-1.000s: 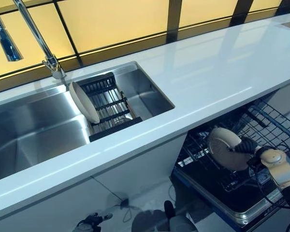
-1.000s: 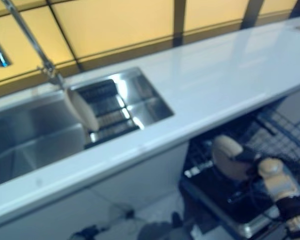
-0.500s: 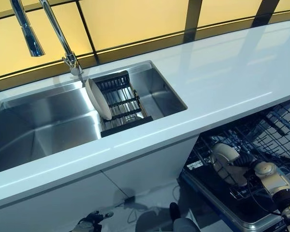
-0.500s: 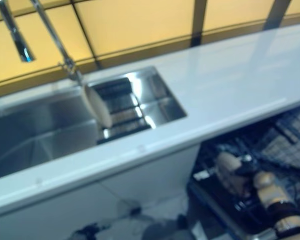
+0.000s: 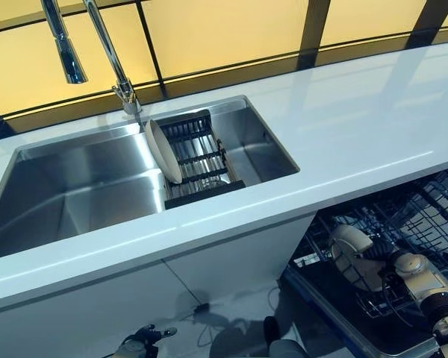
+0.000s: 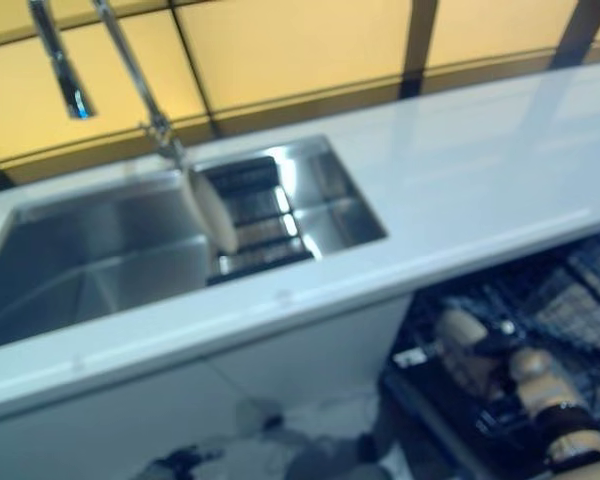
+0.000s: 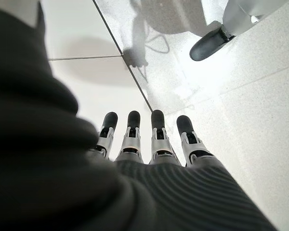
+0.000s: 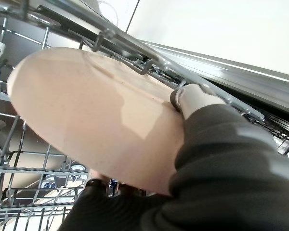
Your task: Take plates into dishwasher
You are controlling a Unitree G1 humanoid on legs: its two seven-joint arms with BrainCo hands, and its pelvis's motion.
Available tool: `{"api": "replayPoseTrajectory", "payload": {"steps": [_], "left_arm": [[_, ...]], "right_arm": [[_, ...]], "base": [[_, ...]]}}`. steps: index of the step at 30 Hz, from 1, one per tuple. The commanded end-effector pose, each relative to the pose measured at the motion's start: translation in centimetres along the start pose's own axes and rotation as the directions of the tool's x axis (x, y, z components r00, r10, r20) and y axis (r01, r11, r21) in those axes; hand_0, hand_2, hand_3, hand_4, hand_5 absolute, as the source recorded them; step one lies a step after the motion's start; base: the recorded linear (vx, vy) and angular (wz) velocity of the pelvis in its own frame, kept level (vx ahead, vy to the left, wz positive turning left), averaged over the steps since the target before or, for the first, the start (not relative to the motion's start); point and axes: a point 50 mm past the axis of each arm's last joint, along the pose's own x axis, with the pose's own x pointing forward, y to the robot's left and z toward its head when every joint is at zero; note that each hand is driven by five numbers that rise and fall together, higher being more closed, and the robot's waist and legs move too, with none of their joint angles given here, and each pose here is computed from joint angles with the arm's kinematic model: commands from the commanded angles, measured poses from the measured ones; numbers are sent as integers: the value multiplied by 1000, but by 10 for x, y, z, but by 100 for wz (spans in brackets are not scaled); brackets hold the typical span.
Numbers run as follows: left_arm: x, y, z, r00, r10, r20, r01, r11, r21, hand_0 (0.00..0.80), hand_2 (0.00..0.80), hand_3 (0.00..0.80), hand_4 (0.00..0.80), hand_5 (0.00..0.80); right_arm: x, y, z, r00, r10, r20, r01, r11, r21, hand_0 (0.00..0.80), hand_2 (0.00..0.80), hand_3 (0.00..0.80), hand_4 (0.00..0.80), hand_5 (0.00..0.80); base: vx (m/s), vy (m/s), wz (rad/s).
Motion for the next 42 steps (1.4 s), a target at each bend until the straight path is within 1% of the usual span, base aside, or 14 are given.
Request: {"api": "replayPoseTrajectory", "payload": {"steps": [1,2,3,4,5,17,21,23,27,30,34,37,40,42], "left_arm": [[1,24,18,997,56,49,-60,996,66,0,0,0,0,0],[1,24,18,997,58,49,-61,996,64,0,0,0,0,0],[1,24,18,997,58,50,-61,996,64,0,0,0,0,0],[1,24,19,997,58,51,-61,996,64,0,0,0,0,0],[1,23,19,997,58,52,-62,996,66,0,0,0,0,0],[0,28,14,996,78,35,-80,996,49,0,0,0,0,0],[0,31,8,995,92,23,-93,995,26,0,0,0,0,0],[-1,33,6,995,99,22,-99,995,18,0,0,0,0,0],[-1,39,5,993,118,15,-118,993,-8,0,0,0,0,0],[-2,45,3,991,134,6,-134,991,-17,0,0,0,0,0],[-3,53,-5,987,161,-20,-161,987,-26,0,0,0,0,0],[-4,58,-10,983,179,-32,-180,983,-34,0,0,0,0,0],[-5,61,-14,982,183,-38,-184,982,-30,0,0,0,0,0],[-5,61,-16,982,183,-38,-184,983,-19,0,0,0,0,0]], "right_arm": [[12,25,16,998,67,14,-67,998,-7,800,800,800,800,800],[12,24,16,997,70,14,-70,998,-4,725,725,725,725,725],[12,23,16,998,68,14,-68,998,0,574,574,574,574,574],[11,21,17,998,56,18,-56,998,-2,141,141,141,141,141],[11,21,17,999,49,16,-49,999,2,0,0,0,0,0],[3,12,15,1000,5,25,-5,1000,20,0,0,0,0,0],[-5,8,9,1000,-2,15,1,999,45,0,0,0,0,0],[-9,4,7,1000,-15,17,14,999,53,0,0,0,0,0],[-26,-20,0,998,-67,14,66,995,71,0,0,0,0,0],[-40,-45,-5,994,-112,13,110,990,87,0,0,0,0,0],[-71,-100,-13,979,-205,-8,205,974,100,0,0,0,0,0],[-105,-155,-14,949,-316,-8,314,939,141,0,0,0,0,0],[-131,-192,-10,914,-405,-8,401,902,159,0,0,0,0,0],[-146,-213,-4,871,-492,6,484,860,160,0,0,0,0,0]], "base": [[0,0,0],[0,0,0],[0,0,0],[0,0,0],[0,0,0],[0,0,0],[9,3,0],[0,0,0],[0,0,0],[11,-29,-5],[21,-28,-9],[15,-18,-11],[17,4,-3],[12,4,-2]]}}
